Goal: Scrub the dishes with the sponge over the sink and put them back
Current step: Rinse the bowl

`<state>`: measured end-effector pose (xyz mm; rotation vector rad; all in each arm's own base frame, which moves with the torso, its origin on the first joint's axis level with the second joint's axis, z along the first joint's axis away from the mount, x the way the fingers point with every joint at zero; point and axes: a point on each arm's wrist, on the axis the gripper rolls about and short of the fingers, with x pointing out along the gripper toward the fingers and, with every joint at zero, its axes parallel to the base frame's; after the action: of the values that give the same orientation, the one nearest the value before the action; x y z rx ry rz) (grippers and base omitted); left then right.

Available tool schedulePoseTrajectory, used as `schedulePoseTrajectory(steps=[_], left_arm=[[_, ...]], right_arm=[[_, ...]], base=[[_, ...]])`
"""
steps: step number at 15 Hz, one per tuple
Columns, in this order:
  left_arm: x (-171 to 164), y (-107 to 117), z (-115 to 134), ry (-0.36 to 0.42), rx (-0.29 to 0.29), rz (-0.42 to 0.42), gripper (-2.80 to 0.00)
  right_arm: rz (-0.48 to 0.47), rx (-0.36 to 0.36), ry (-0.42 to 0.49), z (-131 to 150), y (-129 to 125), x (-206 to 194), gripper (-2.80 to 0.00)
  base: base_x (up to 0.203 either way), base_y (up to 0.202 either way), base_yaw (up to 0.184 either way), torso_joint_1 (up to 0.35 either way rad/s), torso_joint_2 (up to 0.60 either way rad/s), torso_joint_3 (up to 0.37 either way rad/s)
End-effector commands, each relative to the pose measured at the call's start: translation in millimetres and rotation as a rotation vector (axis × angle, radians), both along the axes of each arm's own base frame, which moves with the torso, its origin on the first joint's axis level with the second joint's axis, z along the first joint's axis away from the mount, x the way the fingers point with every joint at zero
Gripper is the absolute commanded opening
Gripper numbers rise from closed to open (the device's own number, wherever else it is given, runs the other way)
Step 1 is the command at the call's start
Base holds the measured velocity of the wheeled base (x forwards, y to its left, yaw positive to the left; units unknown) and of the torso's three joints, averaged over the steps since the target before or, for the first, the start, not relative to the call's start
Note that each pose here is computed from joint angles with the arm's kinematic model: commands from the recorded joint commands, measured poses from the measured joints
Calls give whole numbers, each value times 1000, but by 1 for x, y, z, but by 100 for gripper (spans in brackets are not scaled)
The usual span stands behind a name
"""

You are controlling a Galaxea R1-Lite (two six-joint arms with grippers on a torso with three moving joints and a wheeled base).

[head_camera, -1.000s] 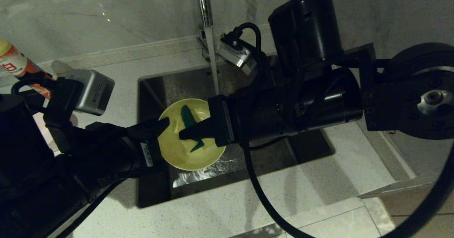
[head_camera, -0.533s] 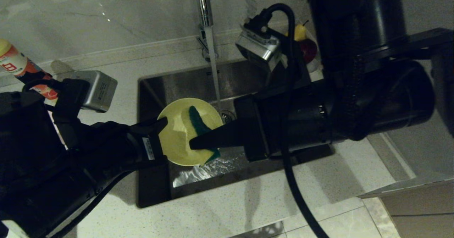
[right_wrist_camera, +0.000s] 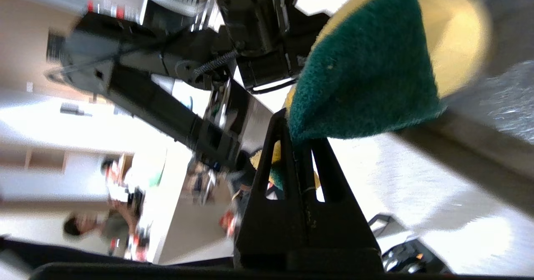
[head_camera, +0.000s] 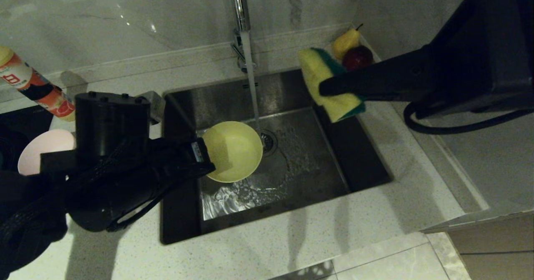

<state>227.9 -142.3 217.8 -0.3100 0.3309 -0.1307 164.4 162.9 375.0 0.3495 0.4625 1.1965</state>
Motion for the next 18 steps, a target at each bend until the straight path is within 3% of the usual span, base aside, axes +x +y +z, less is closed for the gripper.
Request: schedulePoseTrajectory(steps=[1,3,6,11,18], left_arm=[[31,-6,-8,77,-66,70,-280],[50,-7,-10,112,-108,119,-280],[69,-13,-5,97,-153,139,-280],[84,-23,1,85,-196,70,-280],[98,-30,1,63,-213,64,-280]], right_arm=[[-19,48,-21,11,-37,-3,-280],[-23,53,-10,8,-52,-6,-280],[-66,42,16,-3,-63,-5,-280],[-47,23,60,-17,-64,-4,-280],[-53,38,37,-34,-66,-7,-280]], base=[[0,0,0,0,0,0],[0,0,0,0,0,0],[0,0,0,0,0,0],[0,0,0,0,0,0],[0,0,0,0,0,0]])
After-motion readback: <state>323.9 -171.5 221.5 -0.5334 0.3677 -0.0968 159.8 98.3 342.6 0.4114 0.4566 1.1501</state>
